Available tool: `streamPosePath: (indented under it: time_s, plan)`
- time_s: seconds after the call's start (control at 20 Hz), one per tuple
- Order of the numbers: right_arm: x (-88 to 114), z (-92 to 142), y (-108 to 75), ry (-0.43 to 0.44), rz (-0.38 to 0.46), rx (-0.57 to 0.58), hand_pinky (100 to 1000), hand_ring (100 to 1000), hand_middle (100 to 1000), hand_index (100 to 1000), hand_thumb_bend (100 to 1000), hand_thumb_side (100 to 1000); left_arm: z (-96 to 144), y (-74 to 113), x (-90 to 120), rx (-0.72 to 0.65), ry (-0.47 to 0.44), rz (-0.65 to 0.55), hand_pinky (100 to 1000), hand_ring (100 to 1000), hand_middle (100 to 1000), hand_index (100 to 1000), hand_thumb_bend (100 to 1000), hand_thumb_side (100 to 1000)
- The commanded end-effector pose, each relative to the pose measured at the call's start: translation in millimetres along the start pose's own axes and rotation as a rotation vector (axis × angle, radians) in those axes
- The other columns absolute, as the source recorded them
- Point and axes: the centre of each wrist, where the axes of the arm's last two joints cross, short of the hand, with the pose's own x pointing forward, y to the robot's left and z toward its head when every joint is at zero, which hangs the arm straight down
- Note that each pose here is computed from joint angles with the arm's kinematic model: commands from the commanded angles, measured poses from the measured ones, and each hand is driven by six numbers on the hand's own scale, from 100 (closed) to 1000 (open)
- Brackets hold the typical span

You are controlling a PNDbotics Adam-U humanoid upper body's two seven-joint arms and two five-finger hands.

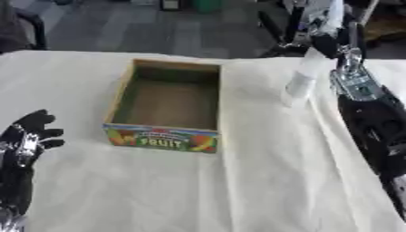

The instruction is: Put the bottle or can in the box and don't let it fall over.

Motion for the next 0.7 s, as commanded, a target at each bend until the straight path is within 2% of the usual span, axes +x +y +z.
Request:
streamPosePath:
  time_s: [0.05,0.4,0.7]
  plan:
    - [23.2,-14.7,-11.8,-0.071,-0.001,-0.013,612,546,314,444,100,100,-2.5,2.5,8.2,0.001,-0.032,-0.008,658,661,707,792,488,686]
    - [51.7,-20.6,0.7,-0.147,-0.006,0.086,608,541,307,437,100,100,-1.4,2.6,6.5,0.003,-0.026,-0.008,658,660,706,793,487,685]
    - [91.6,-24.1,26.0,-0.24,-0.051,0.193,608,538,306,434,100,100,0.0,2.9,4.6,0.004,-0.017,-0.008,658,659,705,793,489,685]
